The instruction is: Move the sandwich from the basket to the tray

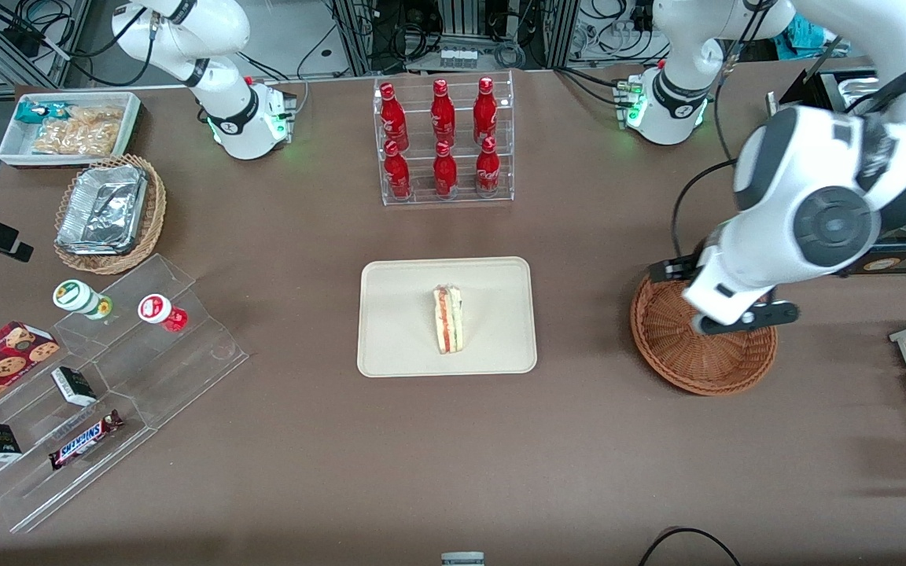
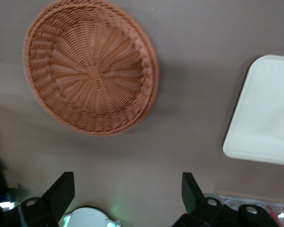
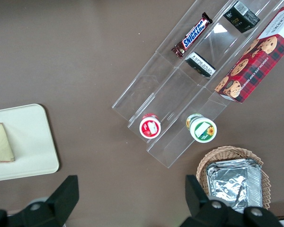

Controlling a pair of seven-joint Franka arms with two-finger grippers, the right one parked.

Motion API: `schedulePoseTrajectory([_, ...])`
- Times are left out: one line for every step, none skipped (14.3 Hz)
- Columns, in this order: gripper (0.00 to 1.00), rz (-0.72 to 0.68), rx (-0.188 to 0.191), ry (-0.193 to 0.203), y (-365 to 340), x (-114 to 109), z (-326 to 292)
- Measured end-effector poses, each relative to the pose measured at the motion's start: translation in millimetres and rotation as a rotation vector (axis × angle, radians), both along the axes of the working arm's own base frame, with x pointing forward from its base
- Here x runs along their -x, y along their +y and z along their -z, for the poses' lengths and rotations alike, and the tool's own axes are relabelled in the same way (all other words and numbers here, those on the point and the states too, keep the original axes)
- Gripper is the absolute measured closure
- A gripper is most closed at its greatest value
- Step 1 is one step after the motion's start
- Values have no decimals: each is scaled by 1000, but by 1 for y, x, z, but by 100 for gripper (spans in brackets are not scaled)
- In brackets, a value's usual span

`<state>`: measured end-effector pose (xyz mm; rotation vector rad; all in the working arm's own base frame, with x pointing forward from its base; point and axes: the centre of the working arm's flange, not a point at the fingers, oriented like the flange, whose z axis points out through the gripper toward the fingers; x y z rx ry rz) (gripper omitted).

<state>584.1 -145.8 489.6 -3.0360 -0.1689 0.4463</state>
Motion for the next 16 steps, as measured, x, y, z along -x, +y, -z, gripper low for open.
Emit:
schedulePoseTrajectory([0, 18, 8, 6, 12, 3, -9])
schedulePoseTrajectory([0, 36, 16, 8, 23, 6, -18])
schedulePoseTrajectory([0, 55, 26, 3, 37, 10, -27])
schedulePoseTrajectory([0, 77, 37, -6, 50, 13, -37])
schedulePoseTrajectory([0, 99, 47, -18, 61, 18, -46])
schedulePoseTrajectory([0, 122, 55, -32, 69, 24, -57])
schedulePoseTrajectory([0, 146, 61, -47, 74, 30, -68])
schedulePoseTrajectory([0, 166, 64, -61, 76, 36, -78])
schedulePoseTrajectory([0, 176, 64, -76, 77, 42, -88])
schedulePoseTrajectory([0, 177, 63, -91, 80, 46, -96])
schedulePoseTrajectory([0, 172, 62, -106, 85, 48, -102])
schedulePoseTrajectory([0, 165, 61, -123, 92, 48, -106])
schedulePoseTrajectory([0, 157, 61, -141, 98, 48, -110])
schedulePoseTrajectory([0, 149, 60, -156, 103, 47, -114])
schedulePoseTrajectory([0, 143, 59, -170, 107, 47, -117])
schedulePoseTrajectory([0, 140, 59, -186, 109, 46, -119])
